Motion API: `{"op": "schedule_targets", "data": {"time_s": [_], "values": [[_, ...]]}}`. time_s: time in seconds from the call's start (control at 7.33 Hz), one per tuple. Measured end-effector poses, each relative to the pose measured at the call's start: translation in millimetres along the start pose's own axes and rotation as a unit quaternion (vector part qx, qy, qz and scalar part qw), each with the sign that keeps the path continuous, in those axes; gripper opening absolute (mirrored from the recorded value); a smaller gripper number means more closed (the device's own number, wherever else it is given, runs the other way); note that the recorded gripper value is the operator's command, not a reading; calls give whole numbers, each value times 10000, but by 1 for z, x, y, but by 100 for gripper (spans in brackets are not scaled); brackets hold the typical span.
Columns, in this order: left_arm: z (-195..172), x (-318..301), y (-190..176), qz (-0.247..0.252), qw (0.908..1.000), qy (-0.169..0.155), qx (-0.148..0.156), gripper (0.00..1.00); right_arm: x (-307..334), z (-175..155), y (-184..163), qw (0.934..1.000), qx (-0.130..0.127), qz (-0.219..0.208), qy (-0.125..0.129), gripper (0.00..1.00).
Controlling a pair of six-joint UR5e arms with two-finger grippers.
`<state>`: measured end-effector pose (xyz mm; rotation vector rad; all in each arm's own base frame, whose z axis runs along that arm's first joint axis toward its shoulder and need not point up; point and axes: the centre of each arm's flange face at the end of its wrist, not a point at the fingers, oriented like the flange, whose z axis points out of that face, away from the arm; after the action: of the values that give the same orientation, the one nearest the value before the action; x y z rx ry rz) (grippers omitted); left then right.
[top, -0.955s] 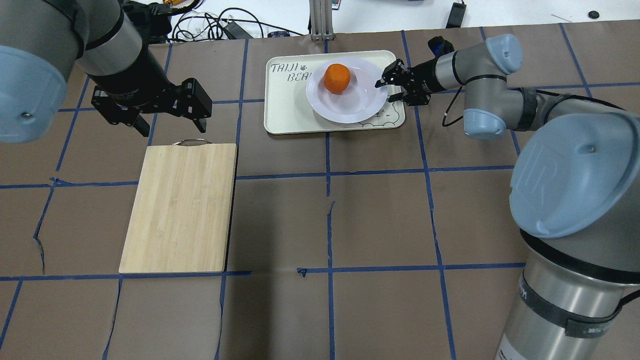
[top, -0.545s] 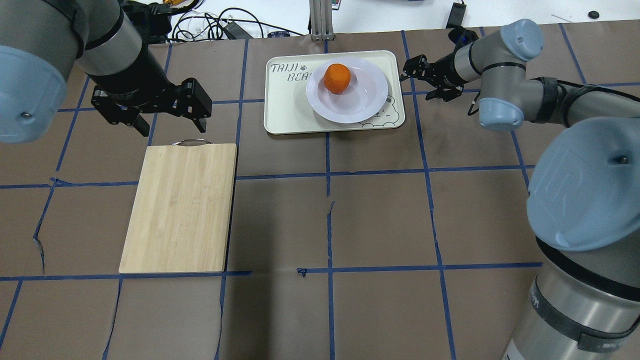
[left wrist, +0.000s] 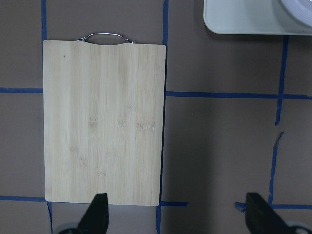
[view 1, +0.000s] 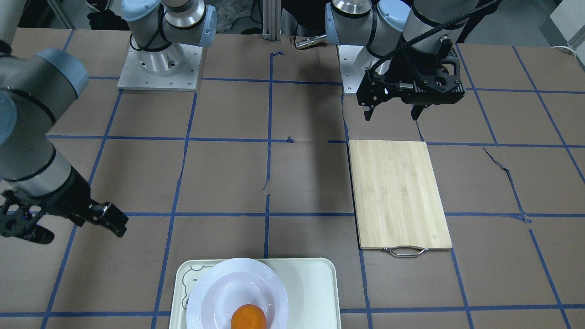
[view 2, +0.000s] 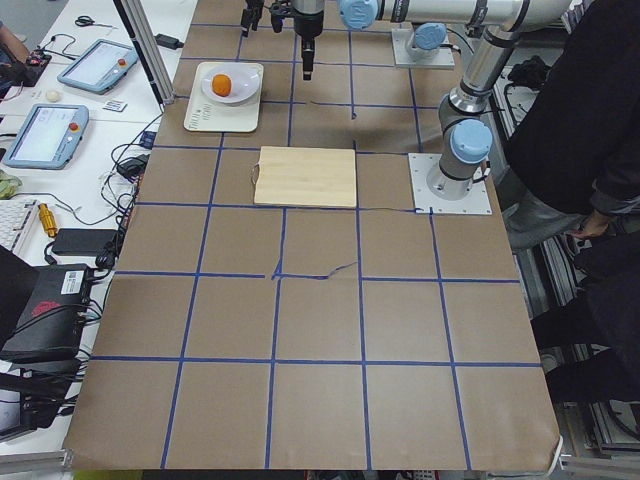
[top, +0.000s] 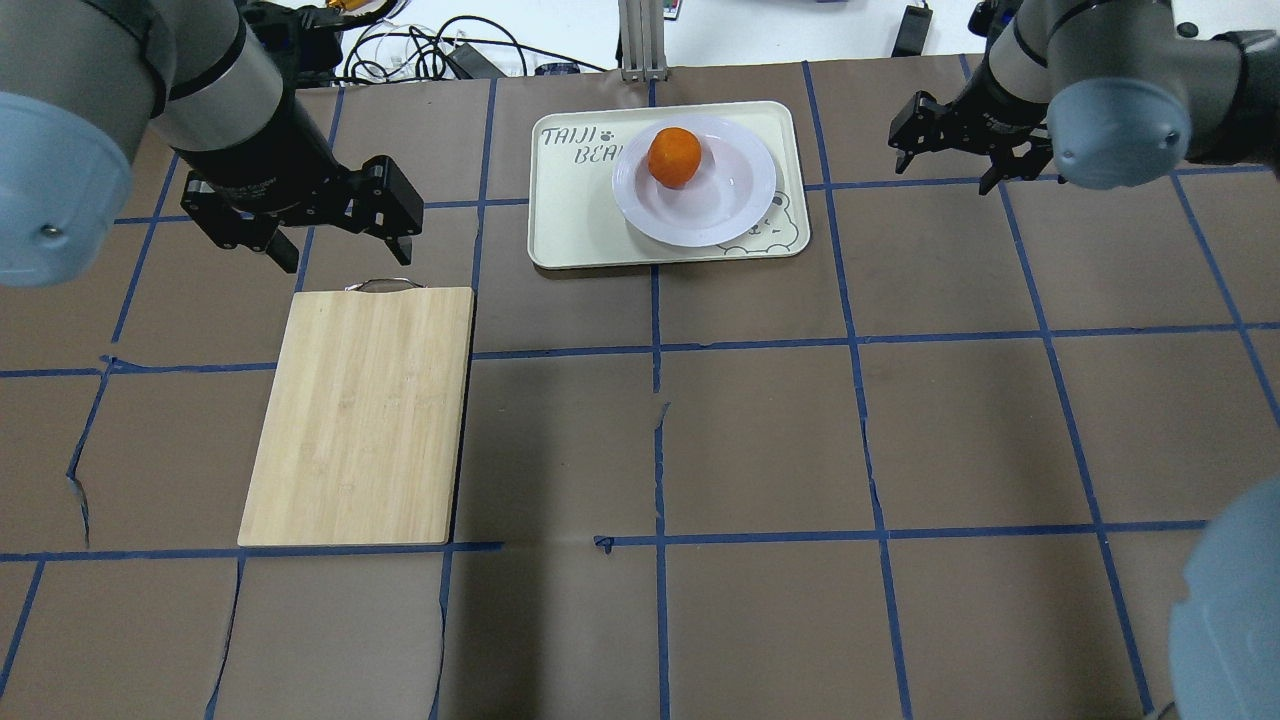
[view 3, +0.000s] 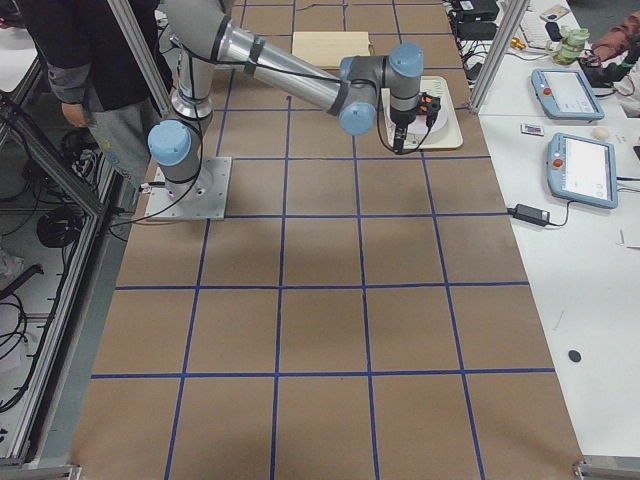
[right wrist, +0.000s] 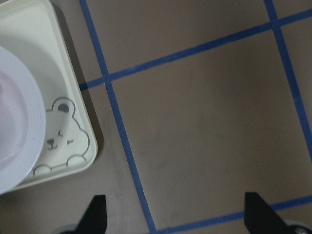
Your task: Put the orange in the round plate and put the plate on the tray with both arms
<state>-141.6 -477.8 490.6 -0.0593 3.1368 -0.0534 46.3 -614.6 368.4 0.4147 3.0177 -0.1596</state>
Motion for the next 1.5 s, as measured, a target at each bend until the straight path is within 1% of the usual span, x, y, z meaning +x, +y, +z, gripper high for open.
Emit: {"op": "schedule_targets", "data": {"time_s": [0.14,0.27,0.55,0.68,0.95,1.5], "values": [[0,0,0,0,10000,0,1,100,-8,-39,30,9998,-178,-102,50,100],[0,0,0,-1,10000,0,1,100,-22,-70,59,9993,-232,-258,110,100],[0,0,0,-1,10000,0,2,100,-44,-115,101,9972,-64,-616,431,100],[0,0,0,2,10000,0,2,100,-46,-134,116,9964,13,-683,497,100],[0,0,0,1,10000,0,2,100,-48,-152,126,9959,113,-747,489,100],[0,0,0,0,10000,0,5,100,-60,-155,135,9943,128,-948,465,100]]}}
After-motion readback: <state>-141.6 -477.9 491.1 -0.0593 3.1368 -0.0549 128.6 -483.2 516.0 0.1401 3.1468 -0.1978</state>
